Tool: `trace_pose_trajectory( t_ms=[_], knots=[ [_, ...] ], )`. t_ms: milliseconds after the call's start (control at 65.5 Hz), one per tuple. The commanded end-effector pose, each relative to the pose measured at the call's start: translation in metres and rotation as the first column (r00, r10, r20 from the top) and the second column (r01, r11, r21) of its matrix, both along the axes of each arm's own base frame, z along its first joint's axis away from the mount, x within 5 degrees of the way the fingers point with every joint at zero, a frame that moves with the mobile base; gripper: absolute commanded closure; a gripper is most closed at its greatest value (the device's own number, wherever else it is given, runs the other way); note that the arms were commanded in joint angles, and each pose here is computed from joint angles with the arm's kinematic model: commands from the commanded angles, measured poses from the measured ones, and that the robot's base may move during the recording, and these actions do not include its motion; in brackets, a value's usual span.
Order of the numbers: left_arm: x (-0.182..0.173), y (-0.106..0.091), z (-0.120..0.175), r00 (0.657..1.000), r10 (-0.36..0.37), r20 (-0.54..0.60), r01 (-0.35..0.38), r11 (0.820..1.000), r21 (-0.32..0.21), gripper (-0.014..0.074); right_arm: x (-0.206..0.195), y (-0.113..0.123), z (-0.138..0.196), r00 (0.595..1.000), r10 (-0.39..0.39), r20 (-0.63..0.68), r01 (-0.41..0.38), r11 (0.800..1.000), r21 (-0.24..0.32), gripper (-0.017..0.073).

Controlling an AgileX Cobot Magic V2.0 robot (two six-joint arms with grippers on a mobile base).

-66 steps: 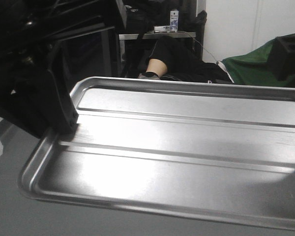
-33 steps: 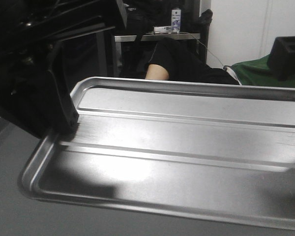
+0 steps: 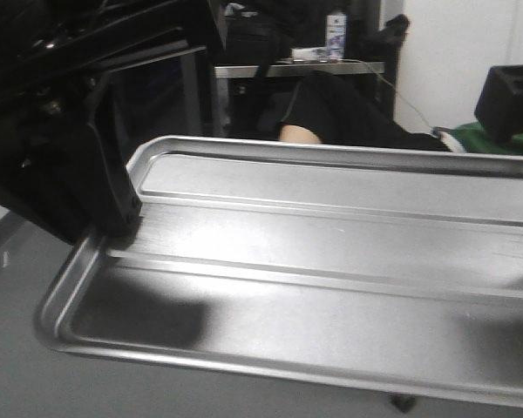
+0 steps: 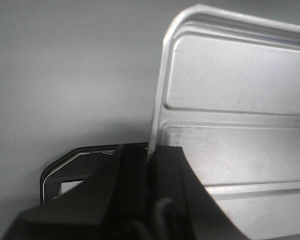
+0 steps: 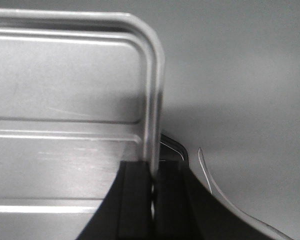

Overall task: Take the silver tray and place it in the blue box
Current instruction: 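Hold the tray level in both grippers while the base drives to the bins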

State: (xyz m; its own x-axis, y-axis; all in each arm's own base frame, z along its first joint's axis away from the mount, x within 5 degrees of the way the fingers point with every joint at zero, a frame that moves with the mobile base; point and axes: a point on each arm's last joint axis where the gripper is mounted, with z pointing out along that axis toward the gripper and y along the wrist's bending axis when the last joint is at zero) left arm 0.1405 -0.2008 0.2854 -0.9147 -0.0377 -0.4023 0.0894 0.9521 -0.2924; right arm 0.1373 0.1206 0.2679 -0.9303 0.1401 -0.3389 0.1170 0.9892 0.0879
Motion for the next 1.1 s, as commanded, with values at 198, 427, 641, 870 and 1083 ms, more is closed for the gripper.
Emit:
trace_pose_trajectory(
  t_ms=[198,427,641,870,1083],
  knots=[
    [0.0030,0.0128,0.0123,0.998,0.027,0.061,-0.031,0.997,0.064,0.0697,-0.0044,-0.0202,0.0062,0.999,-0.039,-0.031,0.033,0.982,-0.186,0.0510],
    [0.0030,0.0128,0.0123,0.998,0.027,0.061,-0.031,0.997,0.064,0.0697,-0.0044,-0.0203,0.0062,0.999,-0.039,-0.031,0.033,0.982,-0.187,0.0510],
    [0.0030,0.0128,0.0123,0.998,0.027,0.061,-0.031,0.997,0.064,0.0697,-0.0044,-0.0203,0.0062,0.999,-0.039,-0.031,0.033,0.982,-0.187,0.0510],
    [0.0030,0.0128,0.0123,0.998,0.027,0.061,-0.031,0.997,0.064,0.0697,-0.0044,-0.0203,0.0062,0.999,-0.039,-0.031,0.033,0.982,-0.187,0.0510],
    [0.0030,0.0128,0.0123,0.998,0.027,0.061,-0.031,0.997,0.064,0.0697,-0.0044,-0.0203,0.0062,0.999,-0.039,-0.031,0.033,0.982,-0.187,0.0510]
  ],
)
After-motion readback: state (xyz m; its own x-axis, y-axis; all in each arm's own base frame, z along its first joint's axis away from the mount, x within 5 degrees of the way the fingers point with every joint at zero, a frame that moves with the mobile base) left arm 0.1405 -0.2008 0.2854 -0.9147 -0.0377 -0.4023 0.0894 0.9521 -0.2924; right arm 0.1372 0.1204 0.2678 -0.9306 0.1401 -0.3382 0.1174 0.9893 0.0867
